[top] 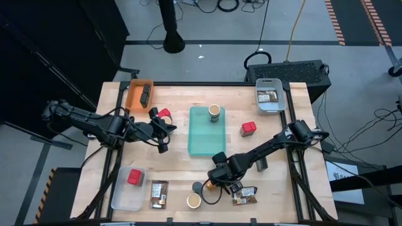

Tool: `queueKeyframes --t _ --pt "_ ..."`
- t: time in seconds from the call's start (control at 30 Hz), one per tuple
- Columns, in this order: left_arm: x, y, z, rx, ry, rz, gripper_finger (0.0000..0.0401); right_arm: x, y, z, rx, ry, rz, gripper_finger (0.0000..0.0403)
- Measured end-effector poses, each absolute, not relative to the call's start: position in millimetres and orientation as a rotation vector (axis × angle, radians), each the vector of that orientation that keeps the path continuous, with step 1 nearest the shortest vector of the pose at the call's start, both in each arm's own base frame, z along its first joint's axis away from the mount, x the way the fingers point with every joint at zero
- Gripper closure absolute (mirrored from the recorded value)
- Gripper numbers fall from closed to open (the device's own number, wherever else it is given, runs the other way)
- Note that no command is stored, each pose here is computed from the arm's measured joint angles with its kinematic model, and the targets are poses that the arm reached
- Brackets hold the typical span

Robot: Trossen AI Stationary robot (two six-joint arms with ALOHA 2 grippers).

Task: Sort spices by type
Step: Put the right black seasoning bottle into the orange bin

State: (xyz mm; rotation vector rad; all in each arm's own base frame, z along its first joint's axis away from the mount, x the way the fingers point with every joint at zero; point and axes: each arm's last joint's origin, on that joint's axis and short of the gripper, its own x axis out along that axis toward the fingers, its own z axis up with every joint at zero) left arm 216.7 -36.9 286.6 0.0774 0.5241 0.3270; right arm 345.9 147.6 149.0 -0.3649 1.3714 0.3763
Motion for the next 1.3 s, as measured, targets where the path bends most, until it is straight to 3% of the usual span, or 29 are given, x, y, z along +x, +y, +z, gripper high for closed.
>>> queueKeyframes --t 0.13,0.3,0.53,0.7,0.83,1.0,1.17,1.3 --pt "217 -37 287 0.078 0.524 0.327 0.0383 336 143 171 -0.343 1.474 0.331 0.0225" --pt "218 -37 289 0.071 0.492 0.323 0.0383 315 133 227 -0.339 1.563 0.223 0.0225" --pt "230 -41 299 0.134 0.366 0.274 0.0383 309 102 302 -0.67 1.417 -0.154 0.0225" --pt "248 -46 295 0.237 0.33 0.214 0.0374 332 78 319 -0.868 1.318 -0.259 0.0225" --pt "252 -47 289 0.262 0.359 0.209 0.0325 342 54 319 -0.995 1.356 -0.355 0.0225" --pt "255 -45 287 0.253 0.364 0.227 0.0229 353 29 321 -0.944 1.319 -0.441 0.0225" --pt "268 -36 283 0.339 0.34 0.414 0.0148 363 18 323 -0.917 1.261 -0.466 0.0225" --pt "280 -33 276 0.454 0.348 0.466 0.0113 368 12 325 -0.905 1.221 -0.484 0.0225"
